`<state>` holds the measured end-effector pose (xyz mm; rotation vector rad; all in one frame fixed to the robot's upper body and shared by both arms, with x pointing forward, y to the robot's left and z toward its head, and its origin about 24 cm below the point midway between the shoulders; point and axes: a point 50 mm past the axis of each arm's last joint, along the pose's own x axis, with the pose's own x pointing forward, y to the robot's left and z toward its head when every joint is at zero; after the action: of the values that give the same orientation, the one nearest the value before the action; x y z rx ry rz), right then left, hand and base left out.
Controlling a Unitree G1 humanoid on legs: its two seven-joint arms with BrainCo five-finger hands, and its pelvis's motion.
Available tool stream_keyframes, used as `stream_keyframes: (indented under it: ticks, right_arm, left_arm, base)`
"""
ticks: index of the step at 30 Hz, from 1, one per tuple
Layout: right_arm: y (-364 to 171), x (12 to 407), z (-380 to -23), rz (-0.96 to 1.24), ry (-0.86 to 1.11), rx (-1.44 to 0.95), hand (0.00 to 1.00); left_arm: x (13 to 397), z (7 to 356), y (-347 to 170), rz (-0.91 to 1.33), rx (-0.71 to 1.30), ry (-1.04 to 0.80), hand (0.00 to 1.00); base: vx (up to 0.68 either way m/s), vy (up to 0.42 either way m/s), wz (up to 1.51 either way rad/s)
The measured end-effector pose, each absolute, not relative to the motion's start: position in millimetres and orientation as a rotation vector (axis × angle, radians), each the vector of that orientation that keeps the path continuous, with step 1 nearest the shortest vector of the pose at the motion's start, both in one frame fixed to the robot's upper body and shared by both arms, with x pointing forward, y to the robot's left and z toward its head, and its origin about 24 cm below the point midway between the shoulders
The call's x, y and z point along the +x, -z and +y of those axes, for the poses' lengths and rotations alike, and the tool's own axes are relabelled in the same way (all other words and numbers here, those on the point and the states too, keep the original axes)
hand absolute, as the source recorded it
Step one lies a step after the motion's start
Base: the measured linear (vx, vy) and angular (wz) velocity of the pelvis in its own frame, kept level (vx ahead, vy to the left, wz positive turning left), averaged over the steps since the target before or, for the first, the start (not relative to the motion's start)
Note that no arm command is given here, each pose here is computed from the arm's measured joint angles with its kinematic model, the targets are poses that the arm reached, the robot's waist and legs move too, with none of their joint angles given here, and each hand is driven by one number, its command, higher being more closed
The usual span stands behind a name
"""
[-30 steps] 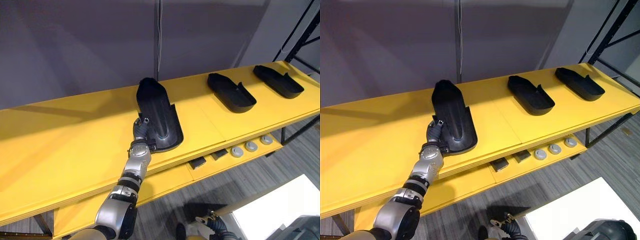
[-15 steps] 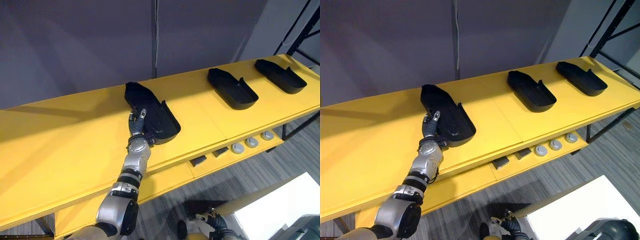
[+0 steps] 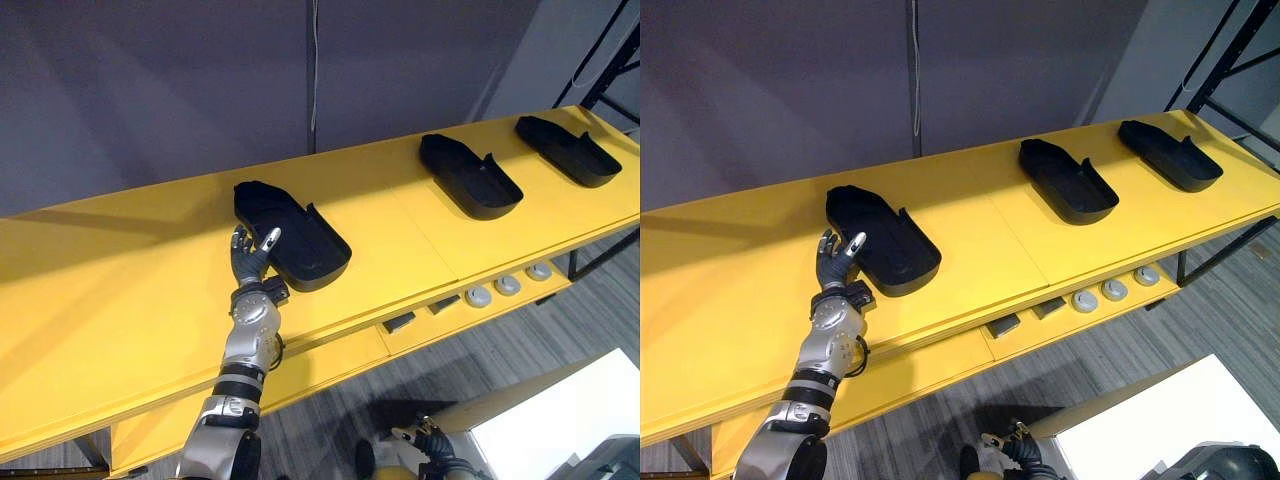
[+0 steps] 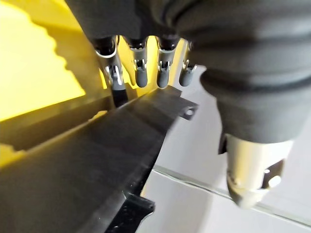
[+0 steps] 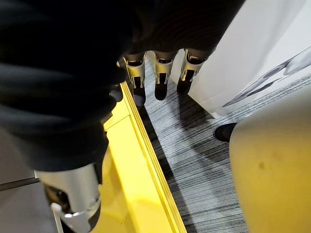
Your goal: Walk over and take plastic housings, then place them on the shelf
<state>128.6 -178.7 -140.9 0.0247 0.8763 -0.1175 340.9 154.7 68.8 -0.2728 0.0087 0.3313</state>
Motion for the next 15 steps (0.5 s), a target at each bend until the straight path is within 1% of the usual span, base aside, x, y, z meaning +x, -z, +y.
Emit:
stream_keyframes:
  ticks: [4, 6, 11, 12, 15]
  right_arm:
    - [140.6, 128.7, -181.0, 0.875, 0.115, 0.024, 0.00]
    - [140.1, 129.3, -182.1, 0.872, 0.112, 0.024, 0.00]
    - [139.3, 130.1, -184.0, 0.867, 0.113, 0.019, 0.00]
    - [139.4, 129.6, -184.3, 0.868, 0.114, 0.018, 0.00]
    - [140.1, 128.0, -185.1, 0.874, 0.116, 0.017, 0.00]
  left_arm:
    - [341.3, 154.4, -67.6, 0.021, -0.257, -0.303, 0.00]
    - [340.9, 156.5, -68.9, 0.012, -0.217, -0.305, 0.00]
    - [319.1, 152.7, -85.2, -0.117, -0.175, -0.264, 0.00]
    - [312.6, 149.5, -87.8, -0.147, -0.168, -0.242, 1.00]
    - [299.9, 135.6, -90.1, -0.185, -0.151, -0.160, 1.00]
  base:
    - [-0.02, 0.007, 0.15]
    - [0.00, 0.000, 0.00]
    - [0.01, 0.006, 0.00]
    - [0.05, 0.021, 0.01]
    - [0.02, 0.011, 0.01]
